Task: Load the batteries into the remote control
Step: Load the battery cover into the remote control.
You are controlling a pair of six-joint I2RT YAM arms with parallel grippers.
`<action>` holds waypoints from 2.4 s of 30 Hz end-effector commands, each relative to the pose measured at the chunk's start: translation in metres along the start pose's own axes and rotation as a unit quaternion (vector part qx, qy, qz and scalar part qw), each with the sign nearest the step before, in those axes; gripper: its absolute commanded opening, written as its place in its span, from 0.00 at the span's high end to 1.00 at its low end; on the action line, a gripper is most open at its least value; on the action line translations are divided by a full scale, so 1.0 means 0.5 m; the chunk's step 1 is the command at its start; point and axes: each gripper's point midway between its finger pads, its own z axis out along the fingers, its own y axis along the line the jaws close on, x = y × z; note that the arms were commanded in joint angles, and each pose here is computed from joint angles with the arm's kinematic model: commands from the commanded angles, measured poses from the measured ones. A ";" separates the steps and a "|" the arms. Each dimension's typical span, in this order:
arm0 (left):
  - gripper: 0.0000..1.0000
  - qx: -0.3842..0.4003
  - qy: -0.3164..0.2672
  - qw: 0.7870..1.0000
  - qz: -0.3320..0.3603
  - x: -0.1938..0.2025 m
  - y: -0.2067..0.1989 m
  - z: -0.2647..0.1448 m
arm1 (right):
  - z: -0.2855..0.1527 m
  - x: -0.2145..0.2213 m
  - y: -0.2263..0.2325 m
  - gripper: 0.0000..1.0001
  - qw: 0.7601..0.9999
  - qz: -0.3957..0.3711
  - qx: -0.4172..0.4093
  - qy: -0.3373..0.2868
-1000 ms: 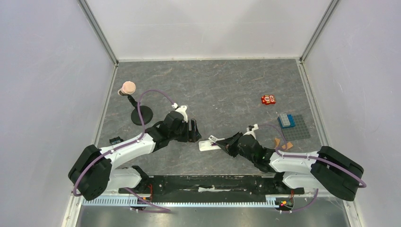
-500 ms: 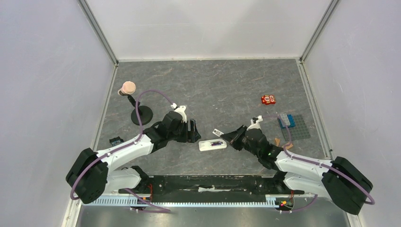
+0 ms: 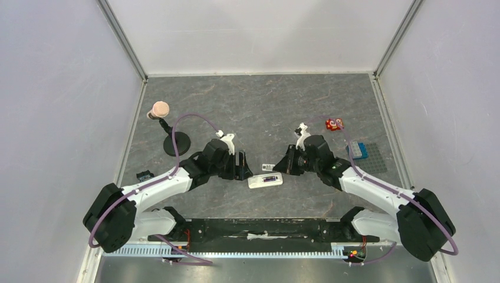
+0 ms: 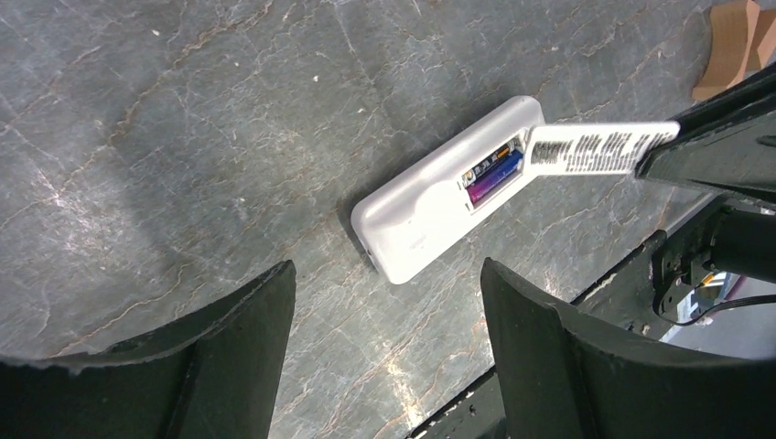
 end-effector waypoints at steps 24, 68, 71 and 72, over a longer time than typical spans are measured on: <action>0.21 0.023 0.026 0.997 -0.064 0.046 -0.003 0.022 | 0.013 0.047 -0.030 1.00 0.987 -0.002 -0.021 0.159; 0.21 0.020 0.039 0.996 -0.073 0.044 -0.004 0.047 | 0.037 0.070 -0.087 1.00 0.978 0.042 0.035 0.201; 0.22 0.027 0.030 0.997 -0.070 0.034 -0.010 0.052 | 0.037 0.065 -0.083 1.00 0.978 0.047 0.034 0.203; 0.22 0.025 0.031 0.997 -0.070 0.035 -0.009 0.053 | 0.036 0.063 -0.080 1.00 0.977 0.049 0.030 0.203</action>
